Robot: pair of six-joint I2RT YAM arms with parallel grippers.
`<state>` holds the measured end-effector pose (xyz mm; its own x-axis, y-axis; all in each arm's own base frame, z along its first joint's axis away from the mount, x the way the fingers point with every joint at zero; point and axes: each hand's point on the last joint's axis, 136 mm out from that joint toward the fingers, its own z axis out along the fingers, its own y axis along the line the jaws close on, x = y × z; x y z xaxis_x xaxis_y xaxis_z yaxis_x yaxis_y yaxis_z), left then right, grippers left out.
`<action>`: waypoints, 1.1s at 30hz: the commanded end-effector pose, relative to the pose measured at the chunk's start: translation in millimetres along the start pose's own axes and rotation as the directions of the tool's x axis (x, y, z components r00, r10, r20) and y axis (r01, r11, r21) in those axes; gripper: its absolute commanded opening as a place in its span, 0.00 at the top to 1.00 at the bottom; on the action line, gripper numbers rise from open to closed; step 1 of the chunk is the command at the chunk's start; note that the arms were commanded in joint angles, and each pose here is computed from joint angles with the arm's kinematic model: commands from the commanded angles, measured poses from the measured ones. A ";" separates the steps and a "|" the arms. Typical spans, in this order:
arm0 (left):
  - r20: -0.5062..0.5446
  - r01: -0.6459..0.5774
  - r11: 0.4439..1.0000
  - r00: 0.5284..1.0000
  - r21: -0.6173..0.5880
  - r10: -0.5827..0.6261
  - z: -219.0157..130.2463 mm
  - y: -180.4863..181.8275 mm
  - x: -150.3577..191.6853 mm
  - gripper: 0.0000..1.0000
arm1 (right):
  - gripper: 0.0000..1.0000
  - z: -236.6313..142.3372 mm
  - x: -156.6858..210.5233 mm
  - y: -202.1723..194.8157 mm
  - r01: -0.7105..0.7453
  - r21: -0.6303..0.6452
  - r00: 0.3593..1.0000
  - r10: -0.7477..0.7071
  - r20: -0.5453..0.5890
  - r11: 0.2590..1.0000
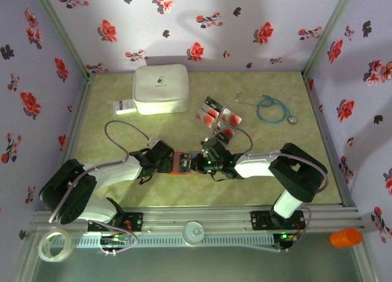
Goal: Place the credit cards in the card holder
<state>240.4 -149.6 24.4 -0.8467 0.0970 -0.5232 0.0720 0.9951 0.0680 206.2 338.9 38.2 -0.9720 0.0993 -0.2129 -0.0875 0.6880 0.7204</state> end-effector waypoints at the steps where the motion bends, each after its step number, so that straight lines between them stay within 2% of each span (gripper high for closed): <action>1: 0.004 -0.017 1.000 1.000 -0.018 0.017 1.4 -0.3 -1.5 0.00 | 1.00 7.6 9.1 -2.1 0.010 0.016 0.999 -0.009 -0.052 1.000; 12: 0.008 -0.012 1.000 1.000 -0.013 0.012 1.4 -1.1 -2.1 0.00 | 1.00 14.6 8.2 0.2 0.036 0.037 0.995 -0.032 -0.094 0.999; 13: 0.008 -0.012 1.000 1.000 -0.012 0.012 1.4 -1.4 -2.3 0.00 | 0.97 12.0 7.1 1.4 0.054 0.043 0.994 -0.049 -0.097 0.998; 16: 0.006 -0.012 1.000 1.000 -0.013 0.012 2.2 -0.8 -0.9 0.00 | 0.79 -4.8 -3.5 7.3 0.123 0.081 0.989 -0.116 -0.089 0.989; 18: 0.007 -0.007 1.000 1.000 -0.013 0.007 2.3 -0.3 -0.6 0.00 | 0.74 -17.9 -10.8 10.9 0.172 0.112 0.983 -0.164 -0.080 0.979; 20: 0.008 -0.006 1.000 1.000 -0.013 0.006 3.1 -0.1 0.4 0.00 | 0.75 -27.4 -16.7 14.2 0.207 0.134 0.977 -0.198 -0.077 0.969; 24: 0.007 -0.005 1.000 1.000 -0.013 0.005 3.9 0.4 1.6 0.00 | 0.90 -27.4 -22.6 19.2 0.231 0.140 0.972 -0.221 -0.085 0.963; 27: 0.012 -0.001 1.000 1.000 -0.012 0.001 3.1 0.8 0.9 0.00 | 0.96 -17.1 -23.7 22.0 0.220 0.123 0.973 -0.209 -0.095 0.968; 33: 0.014 0.000 1.000 1.000 -0.010 0.000 2.6 0.9 1.4 0.00 | 1.00 4.5 -22.1 17.6 0.203 0.119 0.975 -0.189 -0.116 0.972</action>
<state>243.4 -152.8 25.2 -0.8402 0.0898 -0.5348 0.0710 0.9959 0.0557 225.3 346.2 57.7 -0.9558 -0.1035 -0.2753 -0.2512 0.7740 0.5812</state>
